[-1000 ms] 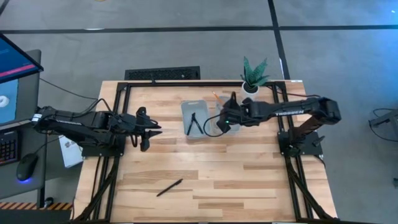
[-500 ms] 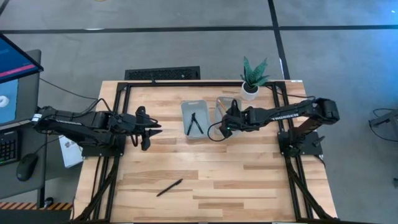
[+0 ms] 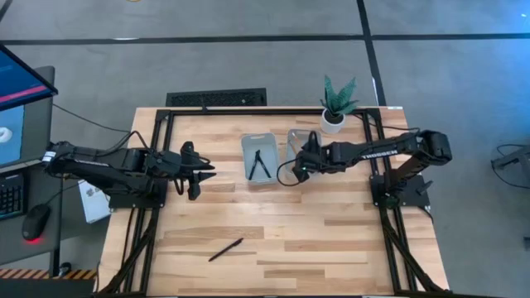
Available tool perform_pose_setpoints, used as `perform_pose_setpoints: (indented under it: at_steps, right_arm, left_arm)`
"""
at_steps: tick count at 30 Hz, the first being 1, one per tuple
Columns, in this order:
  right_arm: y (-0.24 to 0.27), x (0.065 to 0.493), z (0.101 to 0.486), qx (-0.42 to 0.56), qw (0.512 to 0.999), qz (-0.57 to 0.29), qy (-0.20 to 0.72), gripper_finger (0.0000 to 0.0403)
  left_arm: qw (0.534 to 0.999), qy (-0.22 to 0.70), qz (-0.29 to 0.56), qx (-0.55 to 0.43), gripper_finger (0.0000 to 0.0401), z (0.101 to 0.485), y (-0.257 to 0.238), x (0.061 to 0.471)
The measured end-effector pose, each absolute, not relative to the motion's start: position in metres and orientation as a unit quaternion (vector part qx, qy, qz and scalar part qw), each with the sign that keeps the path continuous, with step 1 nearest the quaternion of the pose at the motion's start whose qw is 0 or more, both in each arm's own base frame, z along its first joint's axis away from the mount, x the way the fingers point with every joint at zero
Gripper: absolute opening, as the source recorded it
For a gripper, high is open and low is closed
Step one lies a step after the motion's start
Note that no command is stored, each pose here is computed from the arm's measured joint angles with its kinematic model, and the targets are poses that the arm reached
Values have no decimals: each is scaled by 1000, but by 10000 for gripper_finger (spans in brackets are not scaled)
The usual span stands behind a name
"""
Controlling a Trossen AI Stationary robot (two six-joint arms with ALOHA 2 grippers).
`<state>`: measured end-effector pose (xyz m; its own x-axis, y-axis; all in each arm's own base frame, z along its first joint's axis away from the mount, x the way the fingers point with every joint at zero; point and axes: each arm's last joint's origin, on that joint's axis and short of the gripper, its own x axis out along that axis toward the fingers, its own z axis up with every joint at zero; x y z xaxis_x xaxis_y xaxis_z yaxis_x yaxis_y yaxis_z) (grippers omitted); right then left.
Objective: Sort pens & pencils
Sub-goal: Put the yellow pencil into the right gray bin, then put the black pen into the left gray bin
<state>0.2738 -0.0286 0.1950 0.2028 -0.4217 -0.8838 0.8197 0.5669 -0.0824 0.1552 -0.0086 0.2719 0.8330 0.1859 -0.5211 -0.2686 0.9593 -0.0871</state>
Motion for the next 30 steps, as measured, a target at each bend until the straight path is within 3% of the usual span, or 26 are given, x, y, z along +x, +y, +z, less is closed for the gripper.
perform_pose_setpoints:
  at_steps: [23, 30]
  right_arm:
    - [-37, 273, 195, 217, 742, -411, 483, 88]
    - [-38, 280, 209, 188, 765, -384, 482, 88]
  left_arm:
    - [953, 262, 127, -86, 93, 272, -8, 155]
    - [952, 262, 135, -86, 93, 271, -8, 155]
